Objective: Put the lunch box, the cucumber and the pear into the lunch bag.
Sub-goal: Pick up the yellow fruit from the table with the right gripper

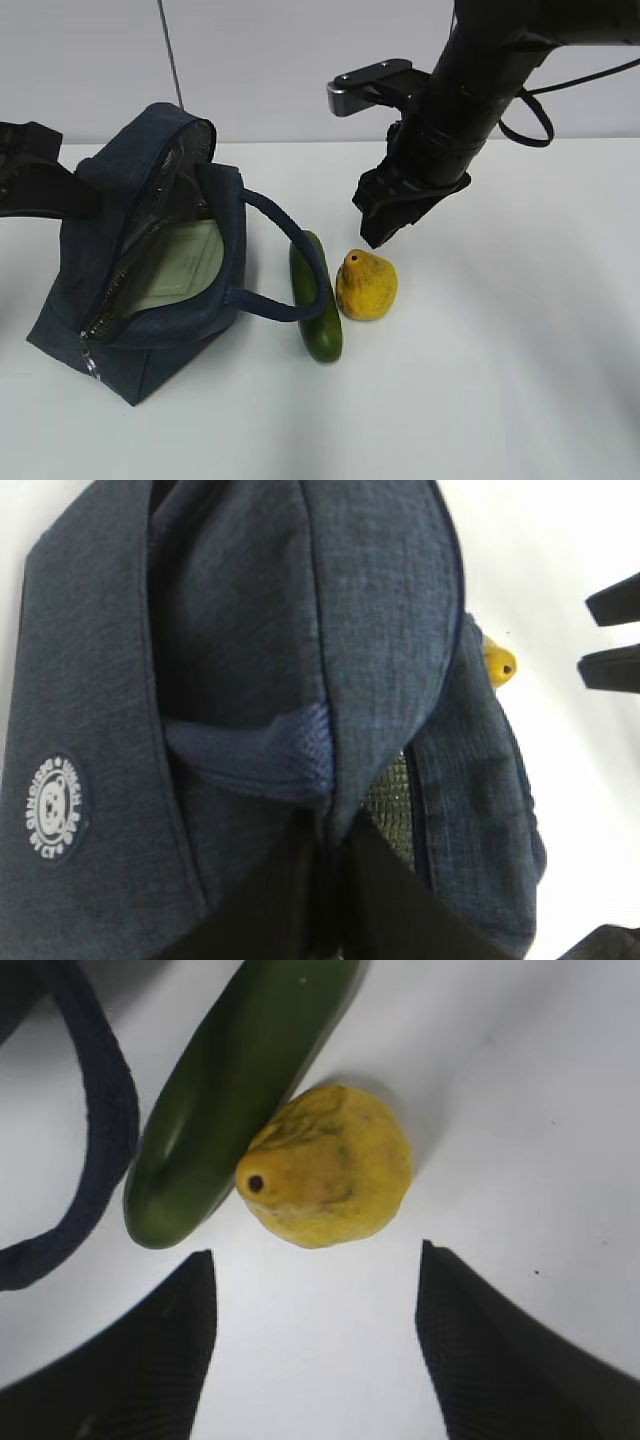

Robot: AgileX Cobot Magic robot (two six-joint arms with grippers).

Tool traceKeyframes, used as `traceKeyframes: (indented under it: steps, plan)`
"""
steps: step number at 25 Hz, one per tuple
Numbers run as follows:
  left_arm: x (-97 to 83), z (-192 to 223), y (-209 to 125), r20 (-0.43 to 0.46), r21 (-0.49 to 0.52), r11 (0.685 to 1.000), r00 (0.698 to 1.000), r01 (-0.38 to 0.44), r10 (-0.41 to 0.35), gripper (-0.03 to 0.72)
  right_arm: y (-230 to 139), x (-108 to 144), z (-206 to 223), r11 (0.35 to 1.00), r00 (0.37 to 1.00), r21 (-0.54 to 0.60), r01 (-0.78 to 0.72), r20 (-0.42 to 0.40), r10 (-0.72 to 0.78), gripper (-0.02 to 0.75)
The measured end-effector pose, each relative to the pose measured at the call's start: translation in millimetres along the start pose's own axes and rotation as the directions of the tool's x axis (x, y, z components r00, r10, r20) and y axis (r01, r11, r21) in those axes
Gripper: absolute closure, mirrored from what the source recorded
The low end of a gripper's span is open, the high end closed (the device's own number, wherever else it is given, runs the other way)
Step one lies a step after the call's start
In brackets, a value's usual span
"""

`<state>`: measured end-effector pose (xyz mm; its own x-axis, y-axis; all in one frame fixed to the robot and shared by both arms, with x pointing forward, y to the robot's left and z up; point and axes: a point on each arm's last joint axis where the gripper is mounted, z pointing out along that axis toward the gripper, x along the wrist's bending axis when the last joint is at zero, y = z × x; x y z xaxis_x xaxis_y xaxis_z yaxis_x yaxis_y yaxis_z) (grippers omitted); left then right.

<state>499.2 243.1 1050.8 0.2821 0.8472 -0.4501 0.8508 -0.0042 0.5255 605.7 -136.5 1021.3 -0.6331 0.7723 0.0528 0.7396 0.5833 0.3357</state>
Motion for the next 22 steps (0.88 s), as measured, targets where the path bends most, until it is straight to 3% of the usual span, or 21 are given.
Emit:
traceKeyframes:
  steps: [10,22]
  plan:
    - [1.2,0.0,-0.6,-0.013,0.007,1.000,1.000,-0.005,0.005,0.687,1.9,1.1,19.3,1.000,0.999,0.008,0.008,-0.051,-0.007,0.208]
    - [0.9,0.0,-1.4,-0.010,0.015,1.000,1.000,-0.006,0.006,0.687,9.2,24.3,36.2,0.994,0.994,0.022,0.111,0.020,-0.111,0.207]
